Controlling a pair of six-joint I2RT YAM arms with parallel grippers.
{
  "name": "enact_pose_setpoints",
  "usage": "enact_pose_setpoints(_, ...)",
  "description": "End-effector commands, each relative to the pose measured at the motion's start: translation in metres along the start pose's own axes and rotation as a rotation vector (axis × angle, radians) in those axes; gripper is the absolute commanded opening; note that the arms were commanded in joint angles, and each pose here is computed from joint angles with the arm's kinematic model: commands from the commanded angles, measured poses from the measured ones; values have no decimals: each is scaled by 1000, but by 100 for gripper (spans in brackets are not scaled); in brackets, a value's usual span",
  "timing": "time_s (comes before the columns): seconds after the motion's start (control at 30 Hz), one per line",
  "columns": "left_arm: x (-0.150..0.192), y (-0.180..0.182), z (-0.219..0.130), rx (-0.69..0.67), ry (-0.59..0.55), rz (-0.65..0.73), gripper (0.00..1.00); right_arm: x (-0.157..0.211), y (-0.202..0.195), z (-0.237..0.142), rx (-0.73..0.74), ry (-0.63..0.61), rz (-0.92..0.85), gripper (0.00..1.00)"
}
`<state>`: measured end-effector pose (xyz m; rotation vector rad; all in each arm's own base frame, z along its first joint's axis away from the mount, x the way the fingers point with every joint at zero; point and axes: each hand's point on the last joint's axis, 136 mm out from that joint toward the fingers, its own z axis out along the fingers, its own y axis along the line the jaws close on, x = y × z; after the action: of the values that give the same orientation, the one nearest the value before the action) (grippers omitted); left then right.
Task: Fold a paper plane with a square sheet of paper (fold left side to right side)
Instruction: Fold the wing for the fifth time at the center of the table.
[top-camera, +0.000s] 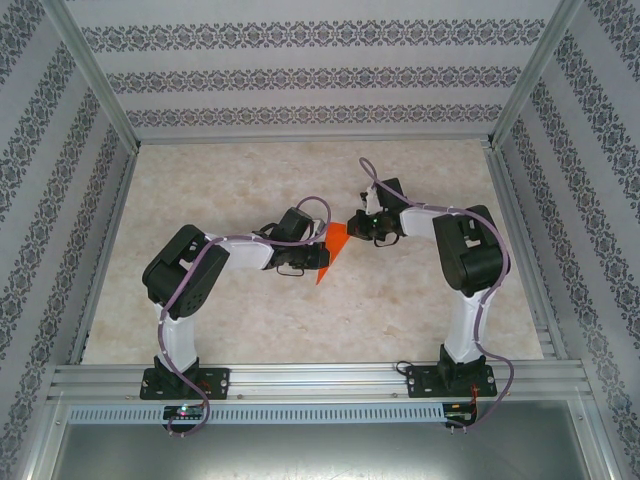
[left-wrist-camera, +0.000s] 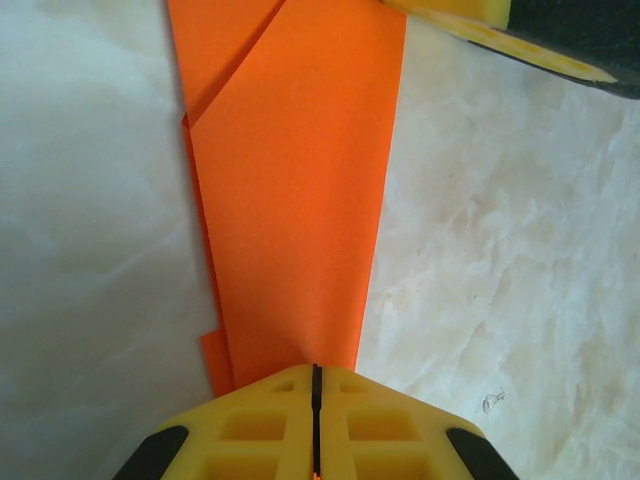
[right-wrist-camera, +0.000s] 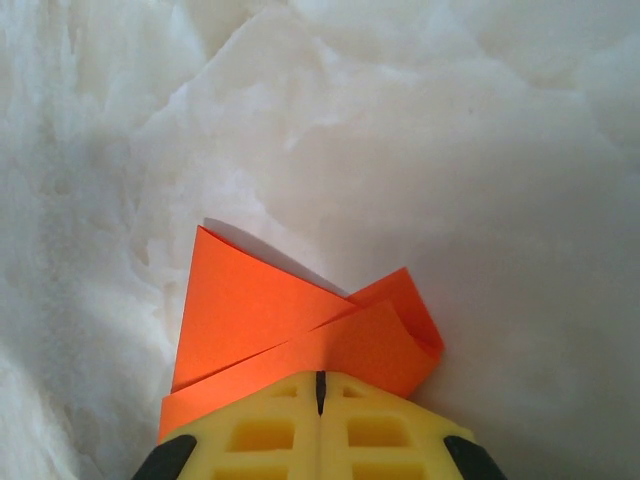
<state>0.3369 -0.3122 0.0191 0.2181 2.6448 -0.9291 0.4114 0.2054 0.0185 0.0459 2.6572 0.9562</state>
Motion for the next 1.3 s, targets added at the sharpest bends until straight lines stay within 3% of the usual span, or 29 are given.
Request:
enact_pose_setpoints(0.0, 63, 52, 10, -174, 178, -65, 10, -16, -33, -2, 92, -37, 15, 0)
enact_pose_setpoints(0.47, 60, 46, 9, -144, 167, -67, 10, -54, -24, -34, 84, -112, 12, 0)
enact_pose_setpoints(0.63, 55, 37, 9, -108, 148, -76, 9, -26, 4, -49, 7, -128, 9, 0)
enact_pose_setpoints(0.93, 53, 38, 6, -123, 140, -67, 7, 52, 52, -31, -110, -71, 19, 0)
enact_pose_setpoints(1.27, 54, 37, 6, -119, 141, -67, 7, 70, 63, -3, -104, -12, 9, 0)
